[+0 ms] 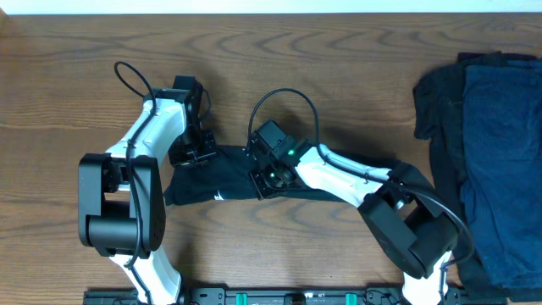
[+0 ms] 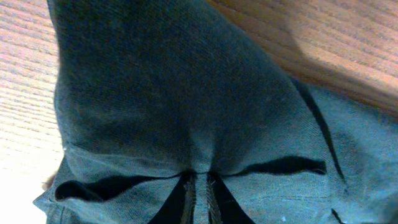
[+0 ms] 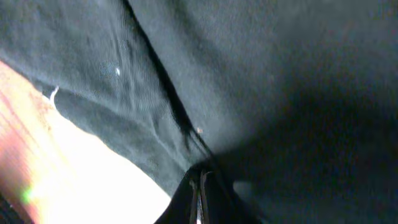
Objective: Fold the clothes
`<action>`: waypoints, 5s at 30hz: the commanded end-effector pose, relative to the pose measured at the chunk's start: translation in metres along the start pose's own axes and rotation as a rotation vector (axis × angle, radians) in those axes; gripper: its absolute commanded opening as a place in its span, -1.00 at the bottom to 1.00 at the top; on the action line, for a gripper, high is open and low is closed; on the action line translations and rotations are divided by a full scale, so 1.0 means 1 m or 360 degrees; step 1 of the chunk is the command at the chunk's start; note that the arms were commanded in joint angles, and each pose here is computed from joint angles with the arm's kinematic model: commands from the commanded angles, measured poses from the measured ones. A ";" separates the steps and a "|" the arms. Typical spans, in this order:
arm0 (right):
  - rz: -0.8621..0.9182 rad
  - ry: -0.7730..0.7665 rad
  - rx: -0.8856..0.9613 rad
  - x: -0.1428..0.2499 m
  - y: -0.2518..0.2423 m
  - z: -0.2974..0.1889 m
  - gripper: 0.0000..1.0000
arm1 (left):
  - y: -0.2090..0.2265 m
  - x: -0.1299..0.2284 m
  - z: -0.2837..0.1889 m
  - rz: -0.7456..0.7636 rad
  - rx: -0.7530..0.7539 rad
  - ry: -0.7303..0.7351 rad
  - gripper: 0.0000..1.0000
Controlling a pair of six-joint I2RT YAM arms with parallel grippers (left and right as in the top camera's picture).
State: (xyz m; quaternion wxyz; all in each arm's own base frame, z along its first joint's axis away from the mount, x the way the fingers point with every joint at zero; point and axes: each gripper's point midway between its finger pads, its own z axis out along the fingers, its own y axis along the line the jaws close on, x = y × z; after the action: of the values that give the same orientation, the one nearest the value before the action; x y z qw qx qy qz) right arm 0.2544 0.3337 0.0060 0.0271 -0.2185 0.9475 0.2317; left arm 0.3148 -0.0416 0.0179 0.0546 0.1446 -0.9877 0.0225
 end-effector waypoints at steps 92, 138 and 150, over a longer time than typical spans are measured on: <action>0.1033 -0.0409 0.1149 0.077 -0.296 -0.151 -0.94 | 0.001 0.000 -0.006 0.0010 0.0002 -0.0028 -0.66; 0.0996 -0.0456 0.1115 0.078 -0.293 -0.149 -0.98 | 0.000 -0.001 -0.006 0.0011 0.0004 -0.0032 -0.66; 0.0946 -0.0395 0.0917 0.069 -0.245 -0.196 -0.98 | 0.000 -0.001 -0.006 0.0011 0.0005 -0.0033 -0.66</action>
State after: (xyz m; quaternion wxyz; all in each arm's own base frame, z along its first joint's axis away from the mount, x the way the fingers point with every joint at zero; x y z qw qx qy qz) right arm 0.2943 0.0117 0.0342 0.0984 0.1121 0.9869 -0.0614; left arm 0.3152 -0.0416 0.0178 0.0537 0.1446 -0.9878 0.0227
